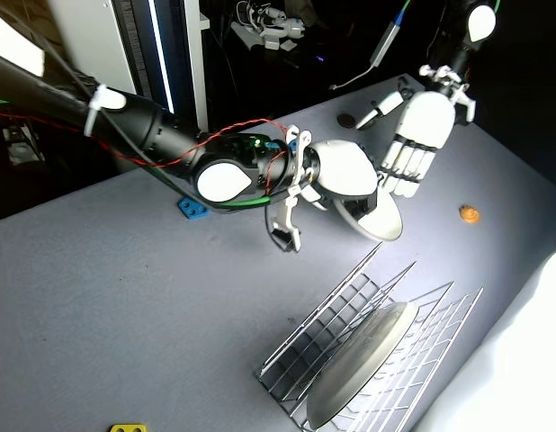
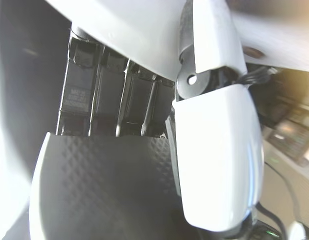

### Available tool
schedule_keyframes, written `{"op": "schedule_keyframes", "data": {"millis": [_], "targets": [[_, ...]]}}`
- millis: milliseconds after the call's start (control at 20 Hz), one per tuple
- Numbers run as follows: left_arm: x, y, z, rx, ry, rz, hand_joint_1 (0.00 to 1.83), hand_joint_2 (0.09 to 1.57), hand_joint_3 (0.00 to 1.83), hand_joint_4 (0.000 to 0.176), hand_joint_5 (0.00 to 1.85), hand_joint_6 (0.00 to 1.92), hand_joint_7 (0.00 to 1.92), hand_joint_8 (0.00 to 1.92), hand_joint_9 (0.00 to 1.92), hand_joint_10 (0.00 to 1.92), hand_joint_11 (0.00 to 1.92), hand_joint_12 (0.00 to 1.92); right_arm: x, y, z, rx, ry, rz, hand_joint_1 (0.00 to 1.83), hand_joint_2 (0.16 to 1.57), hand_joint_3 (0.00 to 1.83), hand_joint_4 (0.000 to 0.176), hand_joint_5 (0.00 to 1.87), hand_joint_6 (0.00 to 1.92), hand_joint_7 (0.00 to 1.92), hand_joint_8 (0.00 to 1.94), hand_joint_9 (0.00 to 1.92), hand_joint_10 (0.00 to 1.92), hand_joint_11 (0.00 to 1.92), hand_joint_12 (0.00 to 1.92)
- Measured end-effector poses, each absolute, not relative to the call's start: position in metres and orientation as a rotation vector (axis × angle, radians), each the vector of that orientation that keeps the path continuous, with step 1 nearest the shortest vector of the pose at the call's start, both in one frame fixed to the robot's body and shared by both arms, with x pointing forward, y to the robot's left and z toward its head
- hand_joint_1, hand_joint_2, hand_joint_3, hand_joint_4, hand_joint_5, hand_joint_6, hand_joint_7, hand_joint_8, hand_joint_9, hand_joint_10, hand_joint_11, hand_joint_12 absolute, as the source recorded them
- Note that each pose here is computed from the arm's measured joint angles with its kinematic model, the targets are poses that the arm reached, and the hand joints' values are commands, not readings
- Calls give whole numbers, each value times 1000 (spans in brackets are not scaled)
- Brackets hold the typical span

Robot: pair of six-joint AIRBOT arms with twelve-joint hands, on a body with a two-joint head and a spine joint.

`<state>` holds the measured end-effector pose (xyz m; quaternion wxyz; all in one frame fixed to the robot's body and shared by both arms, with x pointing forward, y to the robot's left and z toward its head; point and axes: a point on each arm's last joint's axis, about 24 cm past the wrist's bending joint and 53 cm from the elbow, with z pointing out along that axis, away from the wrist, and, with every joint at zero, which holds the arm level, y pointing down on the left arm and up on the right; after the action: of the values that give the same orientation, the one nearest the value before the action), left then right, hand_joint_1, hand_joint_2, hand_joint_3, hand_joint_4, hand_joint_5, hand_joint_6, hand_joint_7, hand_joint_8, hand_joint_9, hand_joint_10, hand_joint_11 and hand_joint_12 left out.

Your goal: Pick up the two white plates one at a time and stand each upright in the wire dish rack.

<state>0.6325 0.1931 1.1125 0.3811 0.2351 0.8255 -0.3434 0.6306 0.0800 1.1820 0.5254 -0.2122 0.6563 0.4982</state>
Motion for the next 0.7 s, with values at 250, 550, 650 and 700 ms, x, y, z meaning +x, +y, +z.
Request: {"op": "schedule_keyframes", "data": {"millis": [250,550,650,700], "targets": [[631,194,1137,609,2051,-899,0,1076,2,0,15,1,18,1,0,0,0,0,624,72,1184,-506,1588,1191,1382,1073,0,0,982,1117,1228,385,962,985,921,927],[627,200,1156,596,2018,-919,0,1069,0,0,9,1,8,1,0,0,0,0,623,57,1212,-447,1593,1222,1392,1058,2,0,968,926,1180,552,1065,1011,936,1115],[627,203,1160,580,2018,-927,0,1068,0,0,6,0,9,2,0,0,0,0,617,54,1220,-429,1598,1248,1491,1061,2,0,1016,866,1116,632,982,913,926,1391],[626,204,1161,577,2019,-928,0,1071,0,0,2,0,5,0,0,0,0,0,614,54,1223,-425,1600,1255,1495,1058,0,0,1027,849,1135,608,988,887,931,1384]]}}
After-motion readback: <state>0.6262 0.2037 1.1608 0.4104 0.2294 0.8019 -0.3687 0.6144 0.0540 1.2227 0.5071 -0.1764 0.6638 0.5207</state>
